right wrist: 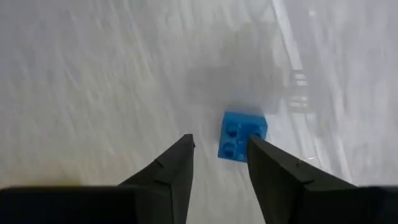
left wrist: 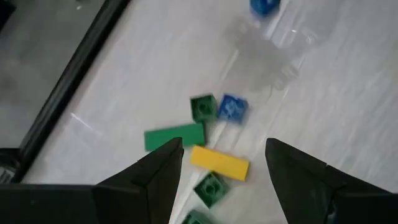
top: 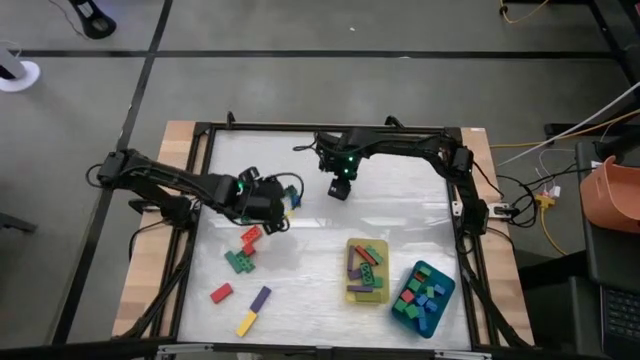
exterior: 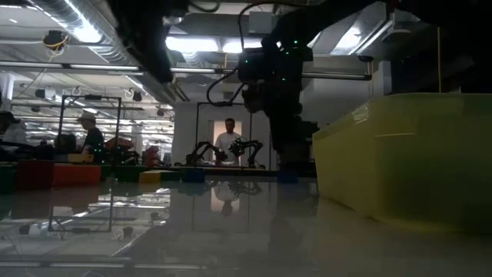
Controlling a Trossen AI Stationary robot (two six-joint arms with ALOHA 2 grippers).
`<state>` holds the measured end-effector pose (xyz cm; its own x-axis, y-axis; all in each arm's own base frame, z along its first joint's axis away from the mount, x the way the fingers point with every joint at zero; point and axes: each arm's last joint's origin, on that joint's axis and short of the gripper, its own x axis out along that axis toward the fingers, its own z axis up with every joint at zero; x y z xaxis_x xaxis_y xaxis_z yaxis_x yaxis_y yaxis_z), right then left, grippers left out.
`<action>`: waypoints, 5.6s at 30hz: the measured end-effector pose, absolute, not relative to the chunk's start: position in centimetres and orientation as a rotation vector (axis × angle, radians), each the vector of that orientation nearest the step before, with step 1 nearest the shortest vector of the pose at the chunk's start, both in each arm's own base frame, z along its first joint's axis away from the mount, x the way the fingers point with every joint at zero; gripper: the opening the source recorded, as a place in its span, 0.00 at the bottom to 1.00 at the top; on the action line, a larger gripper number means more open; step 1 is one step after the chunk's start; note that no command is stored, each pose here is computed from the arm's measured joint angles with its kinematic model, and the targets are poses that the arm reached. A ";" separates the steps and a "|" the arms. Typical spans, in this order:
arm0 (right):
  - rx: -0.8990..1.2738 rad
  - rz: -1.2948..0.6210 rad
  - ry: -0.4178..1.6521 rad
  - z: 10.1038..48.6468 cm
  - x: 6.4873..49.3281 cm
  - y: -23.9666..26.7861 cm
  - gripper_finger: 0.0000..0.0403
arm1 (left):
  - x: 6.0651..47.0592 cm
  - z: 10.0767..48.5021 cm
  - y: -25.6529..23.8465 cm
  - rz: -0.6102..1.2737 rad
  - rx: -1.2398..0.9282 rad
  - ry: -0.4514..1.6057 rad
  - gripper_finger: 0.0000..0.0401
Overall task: Sort blocks by size
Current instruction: Put the small blue game piece into the blue bin
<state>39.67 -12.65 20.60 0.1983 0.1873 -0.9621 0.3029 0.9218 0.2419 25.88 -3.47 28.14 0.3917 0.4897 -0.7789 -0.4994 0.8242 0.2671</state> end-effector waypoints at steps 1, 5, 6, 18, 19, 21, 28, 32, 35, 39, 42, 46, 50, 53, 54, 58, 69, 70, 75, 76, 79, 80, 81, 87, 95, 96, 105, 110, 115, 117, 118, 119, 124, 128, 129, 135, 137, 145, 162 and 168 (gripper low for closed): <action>0.413 -0.098 1.384 20.6 39.7 -12.6 0.37 | 25.7 27.6 -3.7 0.623 -0.010 0.986 0.55; 0.346 -0.156 1.409 20.4 39.8 -12.1 0.37 | 25.3 25.4 -4.4 0.605 0.000 0.998 0.55; 0.335 -0.180 1.417 20.2 39.8 -12.0 0.37 | 25.2 24.9 -4.5 0.600 0.005 1.000 0.55; 0.327 -0.263 1.430 19.7 39.7 -11.6 0.37 | 24.5 22.4 -4.9 0.576 0.042 1.024 0.55; 0.327 -0.263 1.425 19.7 39.7 -11.6 0.37 | 24.5 22.5 -4.9 0.573 0.045 1.024 0.55; 0.326 -0.262 1.421 19.7 39.8 -11.6 0.37 | 24.5 22.5 -4.9 0.565 0.058 1.026 0.55; 0.327 -0.263 1.417 19.7 39.8 -11.6 0.47 | 24.6 22.5 -4.9 0.557 0.063 1.020 0.55; 0.358 -0.286 1.443 18.9 39.9 -11.6 0.55 | 24.6 22.5 -4.9 0.557 0.063 1.020 0.55; 0.372 -0.296 1.459 18.2 40.1 -11.7 0.60 | 24.6 22.5 -4.9 0.557 0.063 1.020 0.55; 0.374 -0.297 1.472 17.4 40.2 -11.8 0.63 | 24.6 22.5 -4.9 0.557 0.064 1.020 0.55; 0.376 -0.297 1.491 16.7 40.4 -11.8 0.63 | 24.6 22.5 -4.9 0.557 0.063 1.020 0.55; 0.390 -0.287 1.523 15.8 40.4 -11.8 0.62 | 24.6 22.5 -4.9 0.557 0.063 1.019 0.55; 0.381 -0.269 1.535 15.9 40.3 -11.7 0.54 | 24.6 22.5 -4.9 0.556 0.062 1.019 0.55; 0.383 -0.266 1.575 16.2 40.0 -11.6 0.41 | 24.7 22.5 -4.9 0.559 0.056 1.015 0.55; 0.382 -0.264 1.576 16.2 40.0 -11.6 0.36 | 24.7 22.5 -4.9 0.560 0.054 1.015 0.55; 0.372 -0.247 1.620 16.3 39.6 -11.5 0.28 | 24.7 22.5 -4.9 0.572 0.034 1.007 0.55; 0.372 -0.241 1.650 16.4 39.3 -11.4 0.47 | 24.7 22.5 -4.9 0.576 0.022 1.000 0.55; 0.373 -0.241 1.650 16.3 39.3 -11.4 0.51 | 24.7 22.5 -4.9 0.576 0.022 0.999 0.55; 0.376 -0.244 1.661 16.2 39.2 -11.4 0.65 | 24.7 22.5 -4.9 0.575 0.023 1.000 0.55; 0.378 -0.244 1.668 16.2 39.1 -11.4 0.67 | 24.7 22.5 -4.9 0.575 0.023 1.000 0.55; 0.377 -0.240 1.683 16.2 39.0 -11.3 0.71 | 24.7 22.5 -4.9 0.574 0.025 1.000 0.55; 0.369 -0.231 1.680 16.2 39.0 -11.3 0.72 | 24.7 22.5 -4.9 0.574 0.025 1.000 0.55; 0.356 -0.218 1.677 16.2 39.1 -11.3 0.72 | 24.7 22.5 -4.9 0.574 0.025 1.000 0.55; 0.306 -0.171 1.645 16.2 39.4 -11.4 0.73 | 24.7 22.5 -4.9 0.575 0.024 1.000 0.55; 0.232 -0.129 1.585 16.2 40.0 -11.6 0.73 | 24.7 22.5 -4.9 0.575 0.023 1.000 0.55; 0.232 -0.129 1.586 16.2 40.0 -11.6 0.73 | 24.7 22.5 -4.9 0.575 0.024 1.000 0.55; 0.231 -0.133 1.616 14.6 39.1 -11.4 0.50 | 24.7 22.5 -4.9 0.575 0.027 1.003 0.55; 0.207 -0.123 1.613 14.8 39.3 -11.3 0.34 | 24.7 22.5 -4.9 0.571 0.033 1.005 0.55; 0.149 -0.066 1.589 15.7 40.1 -10.8 0.34 | 24.7 22.5 -4.9 0.576 0.023 1.001 0.55; 0.143 -0.052 1.594 16.4 40.3 -10.4 0.36 | 24.7 22.5 -4.9 0.576 0.022 1.000 0.55; 0.137 -0.047 1.597 16.7 40.4 -10.2 0.38 | 24.7 22.5 -4.9 0.576 0.022 0.999 0.55; 0.130 -0.043 1.603 17.0 40.5 -9.9 0.40 | 24.7 22.5 -4.9 0.575 0.021 0.998 0.55; 0.105 -0.002 1.686 19.7 40.6 -8.0 0.42 | 25.0 22.6 -5.0 0.566 0.015 0.974 0.55; 0.095 0.031 1.786 22.1 40.1 -5.6 0.37 | 25.6 22.9 -4.8 0.542 0.026 0.930 0.55; 0.103 0.037 1.800 22.6 40.1 -5.0 0.36 | 25.8 22.9 -4.7 0.535 0.030 0.919 0.55; 0.190 0.196 1.723 25.0 39.7 0.3 0.40 | 26.3 23.2 -4.1 0.510 0.079 0.900 0.55; 0.156 0.234 1.724 25.7 39.0 2.4 0.41 | 26.3 23.1 -4.0 0.512 0.083 0.904 0.55; 0.010 0.048 1.738 28.1 32.6 10.1 0.38 | 26.4 23.2 -4.0 0.516 0.072 0.896 0.55; -0.029 -0.046 1.743 23.6 20.4 23.1 0.43 | 26.7 23.3 -4.1 0.539 -0.002 0.846 0.55; -0.054 -0.059 1.715 22.7 18.9 24.3 0.43 | 26.8 23.4 -3.5 0.591 -0.090 0.815 0.55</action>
